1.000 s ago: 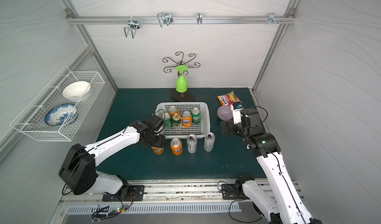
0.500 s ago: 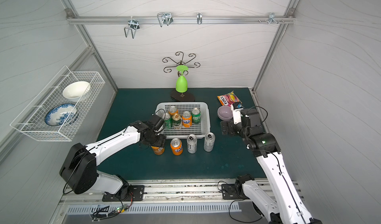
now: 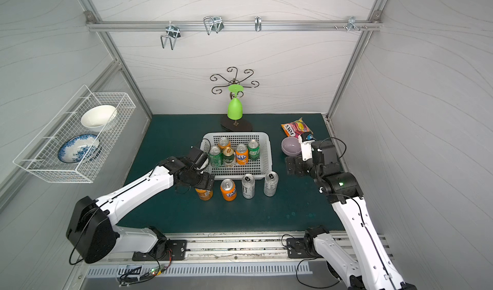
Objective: Take out the drinks from the basket
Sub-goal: Place the drink at the center of the board.
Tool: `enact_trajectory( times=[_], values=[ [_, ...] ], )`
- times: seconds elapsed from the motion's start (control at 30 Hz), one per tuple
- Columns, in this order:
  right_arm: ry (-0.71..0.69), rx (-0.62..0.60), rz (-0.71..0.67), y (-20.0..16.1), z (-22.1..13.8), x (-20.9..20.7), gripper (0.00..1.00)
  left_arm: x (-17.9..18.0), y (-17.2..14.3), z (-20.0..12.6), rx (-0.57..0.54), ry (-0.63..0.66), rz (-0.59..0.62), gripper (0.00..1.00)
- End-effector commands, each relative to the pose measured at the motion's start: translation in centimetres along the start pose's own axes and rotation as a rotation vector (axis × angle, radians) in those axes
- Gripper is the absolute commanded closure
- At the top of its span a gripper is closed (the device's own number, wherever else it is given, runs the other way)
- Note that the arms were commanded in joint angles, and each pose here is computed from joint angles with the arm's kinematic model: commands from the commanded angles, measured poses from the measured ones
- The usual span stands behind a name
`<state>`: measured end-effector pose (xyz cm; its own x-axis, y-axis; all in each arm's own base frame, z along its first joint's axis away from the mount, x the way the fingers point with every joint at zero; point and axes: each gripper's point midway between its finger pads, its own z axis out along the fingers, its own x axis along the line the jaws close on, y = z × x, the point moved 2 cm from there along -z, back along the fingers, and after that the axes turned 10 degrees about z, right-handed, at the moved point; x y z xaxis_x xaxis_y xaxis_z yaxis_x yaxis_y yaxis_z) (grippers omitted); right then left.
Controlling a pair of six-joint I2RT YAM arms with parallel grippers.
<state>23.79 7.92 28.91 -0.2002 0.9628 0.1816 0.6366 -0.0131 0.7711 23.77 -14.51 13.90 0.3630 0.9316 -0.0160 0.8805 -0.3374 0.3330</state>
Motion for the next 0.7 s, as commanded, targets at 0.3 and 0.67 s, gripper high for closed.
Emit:
enact_trajectory(
  times=[0.3,0.67],
  values=[
    [0.018,0.021,0.006,0.1,0.9,0.4,0.01,3.0,2.5,-8.3,-0.318,0.081,-0.046,0.02],
    [0.083,0.095,0.032,0.5,2.6,1.7,0.01,7.0,1.4,-13.2,-0.592,0.202,-0.219,0.02]
  ],
)
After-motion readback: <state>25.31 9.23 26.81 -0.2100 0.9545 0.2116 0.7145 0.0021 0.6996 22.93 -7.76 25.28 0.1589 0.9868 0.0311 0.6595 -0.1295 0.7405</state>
